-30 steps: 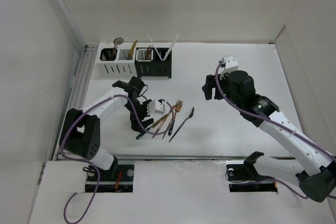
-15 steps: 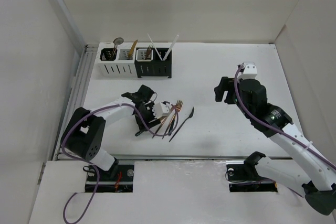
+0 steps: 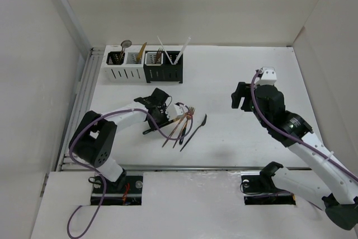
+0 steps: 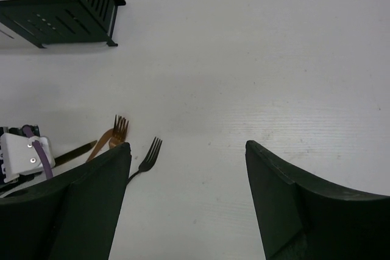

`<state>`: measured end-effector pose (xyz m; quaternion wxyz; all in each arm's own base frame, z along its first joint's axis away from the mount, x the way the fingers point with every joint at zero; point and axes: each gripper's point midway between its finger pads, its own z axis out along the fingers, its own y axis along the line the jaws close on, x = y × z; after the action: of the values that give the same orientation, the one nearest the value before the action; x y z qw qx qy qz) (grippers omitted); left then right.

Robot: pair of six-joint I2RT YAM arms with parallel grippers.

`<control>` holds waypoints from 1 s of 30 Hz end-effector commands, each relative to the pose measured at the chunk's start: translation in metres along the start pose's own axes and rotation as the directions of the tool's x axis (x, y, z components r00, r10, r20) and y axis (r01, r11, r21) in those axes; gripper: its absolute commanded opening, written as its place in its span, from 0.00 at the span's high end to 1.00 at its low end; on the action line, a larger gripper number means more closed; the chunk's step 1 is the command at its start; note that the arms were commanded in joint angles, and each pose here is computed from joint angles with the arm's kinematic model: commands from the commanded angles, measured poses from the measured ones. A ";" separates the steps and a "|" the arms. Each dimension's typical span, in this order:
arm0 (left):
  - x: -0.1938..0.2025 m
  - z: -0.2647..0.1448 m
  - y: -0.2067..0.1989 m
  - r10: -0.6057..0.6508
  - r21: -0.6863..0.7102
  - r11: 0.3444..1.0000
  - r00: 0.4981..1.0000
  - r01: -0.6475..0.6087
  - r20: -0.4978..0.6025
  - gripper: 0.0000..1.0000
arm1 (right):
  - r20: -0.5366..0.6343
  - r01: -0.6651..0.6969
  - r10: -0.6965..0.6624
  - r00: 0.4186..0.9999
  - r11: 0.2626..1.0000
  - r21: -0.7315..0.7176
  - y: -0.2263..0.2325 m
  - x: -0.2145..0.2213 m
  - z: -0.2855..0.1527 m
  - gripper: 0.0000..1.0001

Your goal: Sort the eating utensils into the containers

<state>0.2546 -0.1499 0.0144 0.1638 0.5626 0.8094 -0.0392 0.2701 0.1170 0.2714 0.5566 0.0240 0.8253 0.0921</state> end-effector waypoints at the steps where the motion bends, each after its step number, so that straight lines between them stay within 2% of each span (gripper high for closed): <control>1: 0.042 0.026 -0.011 -0.017 0.035 0.999 0.985 0.023 -0.173 0.72 | 0.038 -0.004 0.003 0.999 1.000 0.013 0.000 -0.016 -0.004 0.19; 3: 0.045 0.028 -0.013 -0.029 0.048 0.998 0.980 0.039 -0.196 0.85 | 0.050 -0.009 0.008 0.999 1.000 0.018 -0.001 -0.021 -0.006 0.19; 4: 0.045 0.029 -0.013 -0.028 0.054 0.998 0.979 0.040 -0.204 0.98 | 0.050 0.002 -0.003 0.999 1.000 0.018 -0.001 -0.021 -0.006 0.19; 10: 0.054 0.027 -0.019 -0.051 0.090 0.993 0.974 0.072 -0.220 1.00 | 0.056 0.001 -0.003 0.998 0.999 0.035 -0.004 -0.022 -0.005 0.19; 13: 0.024 0.012 0.000 -0.145 0.073 0.986 0.984 0.153 -0.102 1.00 | 0.056 0.001 -0.003 0.998 0.999 0.035 -0.004 -0.022 -0.005 0.19; 14: 0.002 0.002 0.018 -0.185 0.065 0.981 0.983 0.185 -0.015 1.00 | 0.056 0.010 -0.012 0.998 0.999 0.036 -0.005 -0.022 -0.006 0.19; 17: -0.036 -0.025 0.043 -0.233 0.073 0.972 0.964 0.225 0.127 1.00 | 0.057 0.019 -0.021 0.998 0.999 0.036 -0.003 -0.022 -0.003 0.19; 18: -0.061 -0.043 0.053 -0.216 0.076 0.976 0.954 0.205 0.209 1.00 | 0.057 0.019 -0.021 0.998 0.999 0.036 -0.003 -0.022 -0.003 0.19; 21: -0.097 -0.074 0.064 -0.175 0.080 0.984 0.927 0.157 0.333 1.00 | 0.074 0.018 -0.020 0.997 0.999 0.029 0.000 -0.029 0.000 0.19; 25: -0.112 -0.096 0.062 -0.100 0.076 0.994 0.907 0.076 0.409 1.00 | 0.079 0.014 -0.016 0.997 1.000 0.018 0.006 -0.028 0.007 0.19; 27: -0.119 -0.116 0.071 -0.079 0.041 0.997 0.878 0.068 0.472 1.00 | 0.080 0.013 -0.015 0.997 1.000 0.017 0.008 -0.029 0.010 0.19; 29: -0.141 -0.146 0.087 -0.065 0.008 0.997 0.817 0.074 0.574 1.00 | 0.089 0.009 -0.010 0.996 1.000 0.014 0.010 -0.031 0.013 0.19; 30: -0.150 -0.157 0.096 -0.108 0.017 0.992 0.781 0.124 0.615 1.00 | 0.094 0.006 -0.007 0.996 1.000 0.012 0.012 -0.032 0.017 0.19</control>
<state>0.3385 -0.1990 0.1517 0.3320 0.4880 0.7868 -0.1805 0.2857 0.1186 0.2666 0.5575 0.0183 0.8276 0.0621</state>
